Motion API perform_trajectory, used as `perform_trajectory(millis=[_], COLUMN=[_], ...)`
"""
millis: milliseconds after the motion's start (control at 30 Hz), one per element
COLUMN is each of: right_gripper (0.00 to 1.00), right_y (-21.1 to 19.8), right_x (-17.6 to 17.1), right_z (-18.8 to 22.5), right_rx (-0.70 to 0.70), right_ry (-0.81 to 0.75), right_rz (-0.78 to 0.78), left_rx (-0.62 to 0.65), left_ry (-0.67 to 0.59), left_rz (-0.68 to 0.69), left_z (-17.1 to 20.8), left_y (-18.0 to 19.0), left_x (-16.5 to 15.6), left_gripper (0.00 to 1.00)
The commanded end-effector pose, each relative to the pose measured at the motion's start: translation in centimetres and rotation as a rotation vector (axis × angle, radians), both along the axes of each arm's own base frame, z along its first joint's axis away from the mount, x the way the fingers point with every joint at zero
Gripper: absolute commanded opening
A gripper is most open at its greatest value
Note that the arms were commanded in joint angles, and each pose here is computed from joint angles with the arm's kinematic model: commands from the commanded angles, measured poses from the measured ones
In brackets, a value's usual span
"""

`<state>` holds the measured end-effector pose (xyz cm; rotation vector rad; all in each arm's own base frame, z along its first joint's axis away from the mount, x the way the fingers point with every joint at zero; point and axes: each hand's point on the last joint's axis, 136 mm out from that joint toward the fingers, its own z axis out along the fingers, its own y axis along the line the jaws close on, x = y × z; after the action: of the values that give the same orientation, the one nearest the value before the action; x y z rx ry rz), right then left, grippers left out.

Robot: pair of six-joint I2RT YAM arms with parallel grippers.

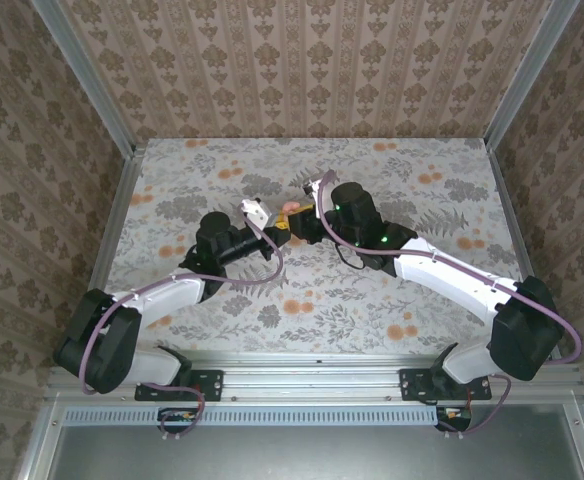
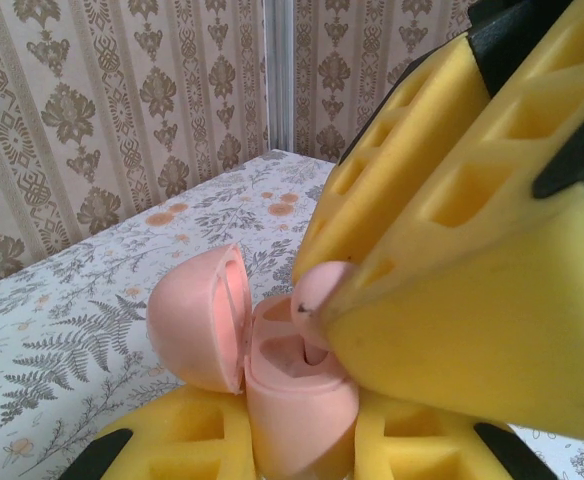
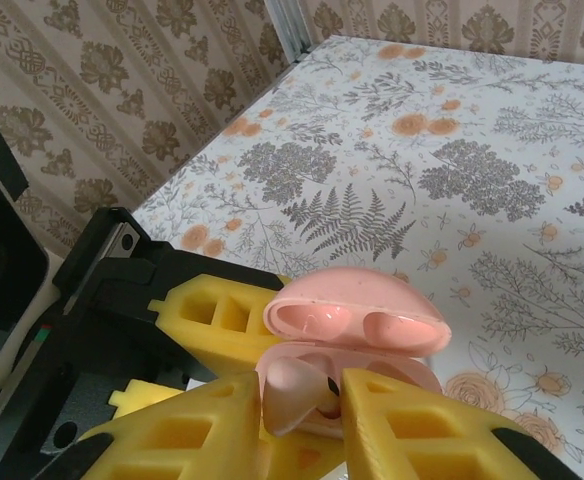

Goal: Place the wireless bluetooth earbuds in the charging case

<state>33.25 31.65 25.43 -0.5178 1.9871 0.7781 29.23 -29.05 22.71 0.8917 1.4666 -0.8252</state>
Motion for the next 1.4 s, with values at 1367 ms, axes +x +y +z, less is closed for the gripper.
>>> perform_trajectory(millis=[1367], right_gripper=[0.55], right_y=[-0.9], right_x=[-0.9], right_z=[6.7], right_rx=[0.218], right_ry=[-0.007], right_rz=[0.045], left_rx=[-0.031], left_ry=[-0.084], left_rz=[-0.001], left_z=[2.8], left_y=[0.1], left_x=[-0.1], left_gripper=[0.1])
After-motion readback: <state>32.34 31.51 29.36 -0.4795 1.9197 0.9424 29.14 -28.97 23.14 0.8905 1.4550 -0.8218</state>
